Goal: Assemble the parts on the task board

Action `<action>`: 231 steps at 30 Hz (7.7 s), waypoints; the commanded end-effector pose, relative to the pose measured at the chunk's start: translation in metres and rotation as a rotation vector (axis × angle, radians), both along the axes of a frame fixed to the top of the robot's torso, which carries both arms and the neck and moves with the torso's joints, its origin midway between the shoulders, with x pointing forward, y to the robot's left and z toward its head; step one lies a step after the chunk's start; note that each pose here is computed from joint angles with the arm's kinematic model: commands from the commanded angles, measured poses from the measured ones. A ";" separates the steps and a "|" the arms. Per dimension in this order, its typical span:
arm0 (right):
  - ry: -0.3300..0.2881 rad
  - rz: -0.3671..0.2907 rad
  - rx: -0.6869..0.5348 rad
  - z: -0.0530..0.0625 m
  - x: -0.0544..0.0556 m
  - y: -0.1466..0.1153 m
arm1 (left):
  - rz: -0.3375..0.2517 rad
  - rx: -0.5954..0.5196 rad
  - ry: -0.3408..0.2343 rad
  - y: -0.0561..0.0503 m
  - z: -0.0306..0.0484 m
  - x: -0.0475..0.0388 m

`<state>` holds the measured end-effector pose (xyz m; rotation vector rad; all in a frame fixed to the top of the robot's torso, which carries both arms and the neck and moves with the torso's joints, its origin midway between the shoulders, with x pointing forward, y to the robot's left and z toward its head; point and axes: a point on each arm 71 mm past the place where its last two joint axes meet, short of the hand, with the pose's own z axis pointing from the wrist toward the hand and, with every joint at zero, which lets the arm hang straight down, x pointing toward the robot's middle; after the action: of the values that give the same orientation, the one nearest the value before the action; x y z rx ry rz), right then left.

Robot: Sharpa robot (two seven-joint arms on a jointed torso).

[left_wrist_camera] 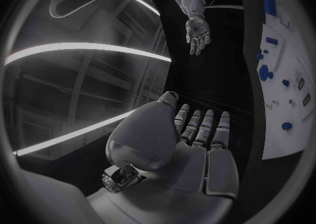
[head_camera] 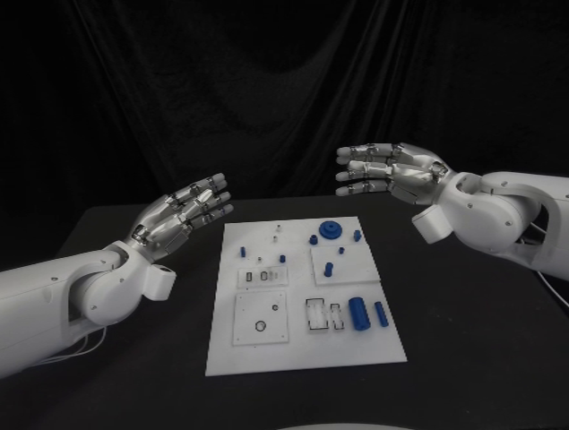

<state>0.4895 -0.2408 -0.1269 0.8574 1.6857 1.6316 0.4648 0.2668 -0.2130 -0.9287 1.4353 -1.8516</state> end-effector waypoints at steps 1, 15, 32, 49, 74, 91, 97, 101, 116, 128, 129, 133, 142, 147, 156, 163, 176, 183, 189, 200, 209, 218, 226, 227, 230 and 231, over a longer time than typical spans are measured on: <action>-0.153 0.008 -0.295 0.001 0.001 0.002 | 0.050 -0.098 -0.212 0.007 0.0182 -0.0041; -0.797 0.011 -1.019 0.017 0.005 0.027 | 0.049 -0.117 -0.216 0.015 0.0230 -0.0162; -1.038 0.000 -1.343 0.017 0.011 0.059 | 0.050 -0.133 -0.224 0.020 0.0260 -0.0225; -0.985 0.034 -1.458 0.000 0.017 0.063 | 0.032 -0.148 -0.220 0.016 0.0268 -0.0251; -0.934 0.092 -1.442 -0.023 0.019 0.058 | 0.024 -0.150 -0.215 0.016 0.0258 -0.0234; -0.942 0.107 -1.432 -0.038 0.030 0.063 | 0.014 -0.148 -0.205 0.015 0.0245 -0.0220; -0.953 0.109 -1.422 -0.040 0.031 0.064 | 0.012 -0.147 -0.203 0.015 0.0240 -0.0211; -0.959 0.108 -1.417 -0.040 0.031 0.065 | 0.010 -0.147 -0.202 0.015 0.0237 -0.0204; -0.960 0.080 -1.347 -0.038 0.032 0.064 | 0.008 -0.143 -0.196 0.016 0.0226 -0.0190; -1.017 0.037 -1.244 -0.013 0.038 0.083 | 0.005 -0.142 -0.193 0.015 0.0219 -0.0178; -1.022 0.035 -1.240 -0.010 0.040 0.086 | 0.004 -0.142 -0.193 0.015 0.0219 -0.0176; -1.032 0.032 -1.228 -0.005 0.045 0.096 | 0.002 -0.143 -0.193 0.014 0.0217 -0.0172; -1.012 0.038 -1.250 -0.005 0.063 0.110 | -0.001 -0.144 -0.193 0.012 0.0214 -0.0162; -0.997 0.048 -1.266 -0.008 0.068 0.114 | -0.003 -0.145 -0.193 0.011 0.0211 -0.0153; -0.980 0.065 -1.282 -0.013 0.072 0.120 | -0.010 -0.147 -0.191 0.009 0.0207 -0.0144; -0.977 0.071 -1.284 -0.014 0.073 0.122 | -0.011 -0.147 -0.190 0.009 0.0205 -0.0143; -0.967 0.081 -1.292 -0.017 0.075 0.125 | -0.011 -0.145 -0.188 0.009 0.0203 -0.0139; -0.950 0.083 -1.309 -0.020 0.078 0.126 | -0.010 -0.142 -0.186 0.010 0.0200 -0.0133; -0.924 0.100 -1.326 -0.025 0.078 0.126 | -0.011 -0.141 -0.185 0.010 0.0197 -0.0129; -0.929 0.074 -1.318 -0.025 0.077 0.120 | -0.009 -0.138 -0.183 0.012 0.0192 -0.0122; -1.012 -0.047 -1.257 0.006 0.071 0.094 | 0.005 -0.132 -0.184 0.019 0.0197 -0.0138; -0.941 -0.072 -1.317 0.026 0.057 0.048 | 0.016 -0.124 -0.183 0.023 0.0200 -0.0151; -0.861 -0.095 -1.359 0.014 0.047 0.007 | 0.014 -0.124 -0.180 0.023 0.0196 -0.0146; -0.856 -0.099 -1.360 0.012 0.046 0.004 | 0.014 -0.124 -0.180 0.023 0.0195 -0.0145; -0.837 -0.110 -1.360 0.006 0.045 -0.004 | 0.013 -0.123 -0.179 0.023 0.0193 -0.0141; -0.829 -0.114 -1.359 0.003 0.045 -0.006 | 0.012 -0.123 -0.179 0.023 0.0192 -0.0139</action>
<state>0.5338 -0.2438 -0.1215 -0.3957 1.5380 0.3484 0.4530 0.2876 -0.2090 -0.9125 1.4456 -1.8521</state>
